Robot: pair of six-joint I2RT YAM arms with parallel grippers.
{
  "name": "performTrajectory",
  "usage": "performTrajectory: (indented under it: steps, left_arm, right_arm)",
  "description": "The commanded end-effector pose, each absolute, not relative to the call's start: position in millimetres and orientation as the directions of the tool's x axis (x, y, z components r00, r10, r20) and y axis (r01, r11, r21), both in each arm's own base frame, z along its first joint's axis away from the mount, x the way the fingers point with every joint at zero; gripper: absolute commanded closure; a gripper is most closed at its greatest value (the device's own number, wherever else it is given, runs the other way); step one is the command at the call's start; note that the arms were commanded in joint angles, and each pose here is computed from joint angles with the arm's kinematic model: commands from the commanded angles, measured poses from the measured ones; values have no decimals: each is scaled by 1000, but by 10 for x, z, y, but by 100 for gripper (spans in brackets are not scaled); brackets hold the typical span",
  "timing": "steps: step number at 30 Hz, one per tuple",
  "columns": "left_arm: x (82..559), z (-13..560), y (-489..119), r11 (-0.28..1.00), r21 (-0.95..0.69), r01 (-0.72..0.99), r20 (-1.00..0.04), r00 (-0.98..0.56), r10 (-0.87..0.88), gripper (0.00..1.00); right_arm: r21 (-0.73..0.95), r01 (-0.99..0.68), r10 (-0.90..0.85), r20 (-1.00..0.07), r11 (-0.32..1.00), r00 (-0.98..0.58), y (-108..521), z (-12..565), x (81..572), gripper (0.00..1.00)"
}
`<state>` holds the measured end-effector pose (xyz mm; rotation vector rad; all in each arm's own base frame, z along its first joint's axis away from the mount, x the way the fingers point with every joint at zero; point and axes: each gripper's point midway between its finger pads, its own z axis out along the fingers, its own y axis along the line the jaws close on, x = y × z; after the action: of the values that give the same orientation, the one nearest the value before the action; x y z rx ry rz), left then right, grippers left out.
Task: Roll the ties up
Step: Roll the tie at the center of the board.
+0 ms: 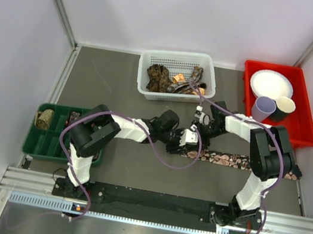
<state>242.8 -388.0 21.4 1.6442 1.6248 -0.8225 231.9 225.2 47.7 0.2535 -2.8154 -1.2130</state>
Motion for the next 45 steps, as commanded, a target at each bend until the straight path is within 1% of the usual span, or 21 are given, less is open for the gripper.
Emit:
performTrajectory:
  steps: [1,3,4,6,8,11,12,14,15,16,19,23,28,29,35,39,45]
  left_arm:
    - [2304,-416,-3342,102,-25,994,-633,-95,768,80]
    - [2285,-419,-3347,97,-28,995,-634,-93,768,80]
    - [2282,-430,-3339,98,-29,995,-631,-94,770,81]
    - [2256,-449,-3336,92,-31,995,-626,-91,774,80]
    - [2248,-459,-3332,92,-34,995,-626,-93,774,80]
    - [2212,-505,-3289,105,-55,993,-611,-117,783,73]
    - [2211,-498,-3321,101,-64,993,-617,-118,778,64]
    - [2142,-505,-3332,84,-88,993,-637,-120,762,57]
    - [2132,-485,-3348,81,-96,992,-650,-124,750,49]
    - [2126,-478,-3369,75,-97,993,-661,-120,741,46]
    - [2136,-401,-3466,69,-123,990,-707,-136,695,39]
    - [2129,-305,-3572,36,-127,991,-762,-121,636,36]
    - [2204,-120,-3711,22,-110,994,-849,-106,517,34]
    - [2205,-118,-3714,27,-118,993,-854,-115,507,33]
    - [2231,102,-3861,-26,-66,997,-923,-51,380,34]
    - [2214,139,-3929,-63,-43,997,-940,-19,340,36]
    - [2254,141,-3986,-85,67,994,-942,91,323,33]
  right_arm:
    - [703,-172,-138,-105,690,-985,2353,342,2469,57]
    - [706,-165,-137,-97,689,-986,2376,308,2446,58]
    - [708,-168,-139,-99,686,-985,2386,304,2448,60]
    - [709,-177,-152,-99,683,-983,2383,266,2423,81]
    - [699,-195,-179,-98,688,-979,2337,228,2370,100]
    - [683,-216,-215,-88,697,-973,2256,170,2271,100]
    - [677,-212,-218,-79,705,-973,2212,136,2241,100]
    - [664,-220,-224,-80,715,-971,2150,77,2237,100]
    - [661,-204,-217,-63,722,-974,2108,52,2234,100]
    - [654,-194,-217,-47,732,-975,2079,-5,2230,100]
    - [648,-168,-200,-24,743,-979,2000,-43,2263,100]
    - [642,-138,-186,7,755,-983,1928,-88,2262,100]
    - [628,-119,-175,28,769,-984,1860,-128,2251,100]
    - [625,-115,-175,34,772,-984,1853,-139,2243,100]
    - [597,-92,-156,56,797,-986,1786,-215,2278,100]
    - [595,-78,-152,75,800,-986,1771,-245,2309,100]
    - [620,-73,-167,94,781,-981,1807,-244,2300,100]
